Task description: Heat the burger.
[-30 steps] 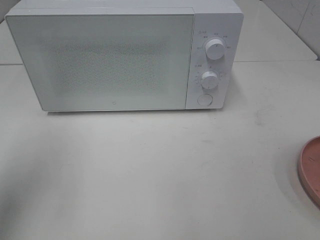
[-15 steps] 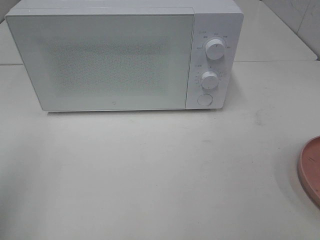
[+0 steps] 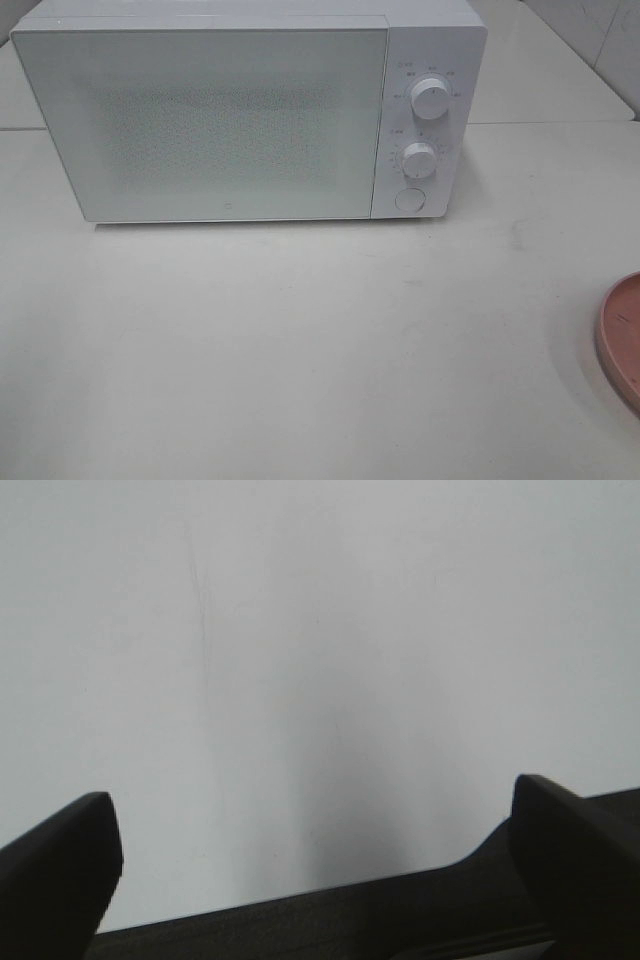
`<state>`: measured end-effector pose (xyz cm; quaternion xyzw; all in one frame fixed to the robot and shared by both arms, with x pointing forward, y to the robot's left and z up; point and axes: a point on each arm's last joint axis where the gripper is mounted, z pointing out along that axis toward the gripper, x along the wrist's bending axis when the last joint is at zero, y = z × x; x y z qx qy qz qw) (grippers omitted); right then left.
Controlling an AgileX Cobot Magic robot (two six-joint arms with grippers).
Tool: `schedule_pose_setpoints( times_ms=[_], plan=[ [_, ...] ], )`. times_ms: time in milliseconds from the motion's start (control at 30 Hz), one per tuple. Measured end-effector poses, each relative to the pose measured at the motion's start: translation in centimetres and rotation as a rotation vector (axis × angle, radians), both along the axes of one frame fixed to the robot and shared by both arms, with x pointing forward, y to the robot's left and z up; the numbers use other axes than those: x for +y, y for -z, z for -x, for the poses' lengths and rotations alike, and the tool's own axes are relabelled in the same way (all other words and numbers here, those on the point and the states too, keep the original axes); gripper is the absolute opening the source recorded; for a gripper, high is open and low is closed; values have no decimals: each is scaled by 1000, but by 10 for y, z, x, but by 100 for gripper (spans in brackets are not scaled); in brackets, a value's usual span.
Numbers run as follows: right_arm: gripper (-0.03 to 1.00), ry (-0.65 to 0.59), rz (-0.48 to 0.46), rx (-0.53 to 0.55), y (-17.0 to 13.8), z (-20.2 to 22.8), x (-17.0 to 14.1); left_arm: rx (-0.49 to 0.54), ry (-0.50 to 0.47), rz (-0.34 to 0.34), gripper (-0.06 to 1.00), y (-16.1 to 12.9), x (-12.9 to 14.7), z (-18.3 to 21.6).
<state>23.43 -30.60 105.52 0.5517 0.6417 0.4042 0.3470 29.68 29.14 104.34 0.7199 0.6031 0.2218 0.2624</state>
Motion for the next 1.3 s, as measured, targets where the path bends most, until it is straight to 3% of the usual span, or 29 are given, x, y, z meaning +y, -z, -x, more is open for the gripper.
schedule_pose_setpoints(
  times_ms=[267, 433, 633, 967, 1033, 1300],
  plan=[
    [76, 0, 0, 0, 0, 0, 0, -197, 37, 149, 99, -10, -8, 32],
    [76, 0, 0, 0, 0, 0, 0, -309, 38, 179, 99, -12, -8, 50],
    [76, 0, 0, 0, 0, 0, 0, -415, -44, 168, 99, -12, -7, 63],
    [76, 0, 0, 0, 0, 0, 0, -420, -64, 157, 99, -12, -7, 63],
    [76, 0, 0, 0, 0, 0, 0, -418, -79, 115, 99, -11, -4, 63],
    [76, 0, 0, 0, 0, 0, 0, -414, -110, 98, 99, -10, -1, 63]
  ],
)
